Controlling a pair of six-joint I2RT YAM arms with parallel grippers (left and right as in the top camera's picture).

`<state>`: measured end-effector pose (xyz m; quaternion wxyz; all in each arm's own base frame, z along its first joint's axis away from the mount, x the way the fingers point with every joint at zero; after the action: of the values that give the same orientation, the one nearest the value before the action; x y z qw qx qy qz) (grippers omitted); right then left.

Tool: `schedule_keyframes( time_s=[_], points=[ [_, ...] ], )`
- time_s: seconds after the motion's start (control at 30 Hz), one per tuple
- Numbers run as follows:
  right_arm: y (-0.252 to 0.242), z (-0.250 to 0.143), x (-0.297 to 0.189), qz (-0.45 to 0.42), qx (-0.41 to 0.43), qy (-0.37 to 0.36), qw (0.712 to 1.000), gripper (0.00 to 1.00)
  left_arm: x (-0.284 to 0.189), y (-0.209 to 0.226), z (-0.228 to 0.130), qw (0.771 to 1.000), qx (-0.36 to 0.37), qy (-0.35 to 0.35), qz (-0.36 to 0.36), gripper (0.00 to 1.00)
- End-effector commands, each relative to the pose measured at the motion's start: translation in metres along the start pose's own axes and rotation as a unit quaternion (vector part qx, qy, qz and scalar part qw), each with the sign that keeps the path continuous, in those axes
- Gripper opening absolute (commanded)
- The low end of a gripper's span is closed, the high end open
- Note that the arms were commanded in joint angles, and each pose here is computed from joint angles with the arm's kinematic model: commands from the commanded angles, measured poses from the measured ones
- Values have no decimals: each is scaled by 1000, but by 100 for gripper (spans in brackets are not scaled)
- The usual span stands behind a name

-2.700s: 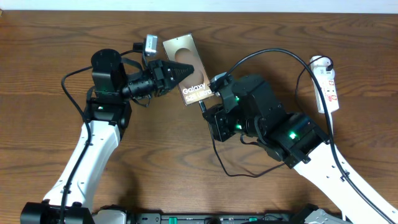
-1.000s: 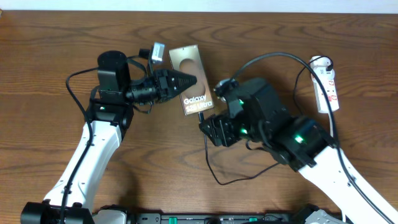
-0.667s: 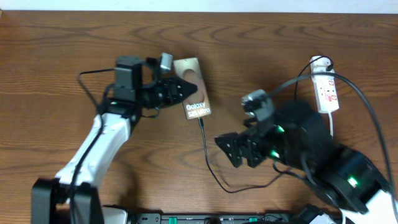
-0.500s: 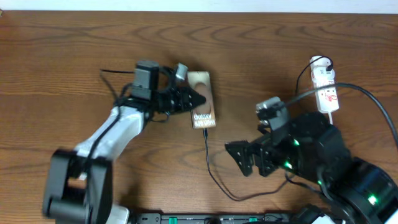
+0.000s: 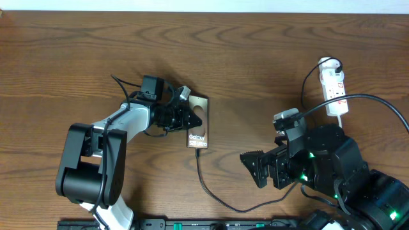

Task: Plug charger to phone and switch on socket
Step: 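Lower the phone flat onto the table with the left gripper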

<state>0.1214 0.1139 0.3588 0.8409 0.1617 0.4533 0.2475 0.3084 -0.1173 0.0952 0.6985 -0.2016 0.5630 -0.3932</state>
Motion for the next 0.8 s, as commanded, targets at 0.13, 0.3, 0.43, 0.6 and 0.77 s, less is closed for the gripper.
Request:
schedule_keyframes(
  time_s=[0.13,0.3,0.43,0.6,0.77],
  points=[
    [0,3,-5,-7,24,-17,1000,99,-5,-2,5,998,56,-6,21,7],
    [0,3,-5,-10,24,-19,999,99,-5,-2,5,998,62,-6,21,7],
    [-1,4,-5,-16,24,-23,999,99,-5,-1,5,998,63,-6,27,8],
    [-1,4,-5,-16,24,-22,999,99,-5,2,5,997,64,-6,45,8],
    [-2,4,-5,-18,24,-24,999,99,-5,2,4,997,61,-3,45,8]
  ],
)
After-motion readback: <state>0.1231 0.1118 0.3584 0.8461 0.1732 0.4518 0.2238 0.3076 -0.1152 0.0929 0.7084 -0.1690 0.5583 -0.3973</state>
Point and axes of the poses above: each gripper's point midway between its finger pads, its own x axis out along the fingers, its own y axis along the line the jaws close on, z = x × y, the point moved 10 cm from there along -x, back along the fingers, and after that the axes turned 11 degrees about x, right-handed, at the moved point
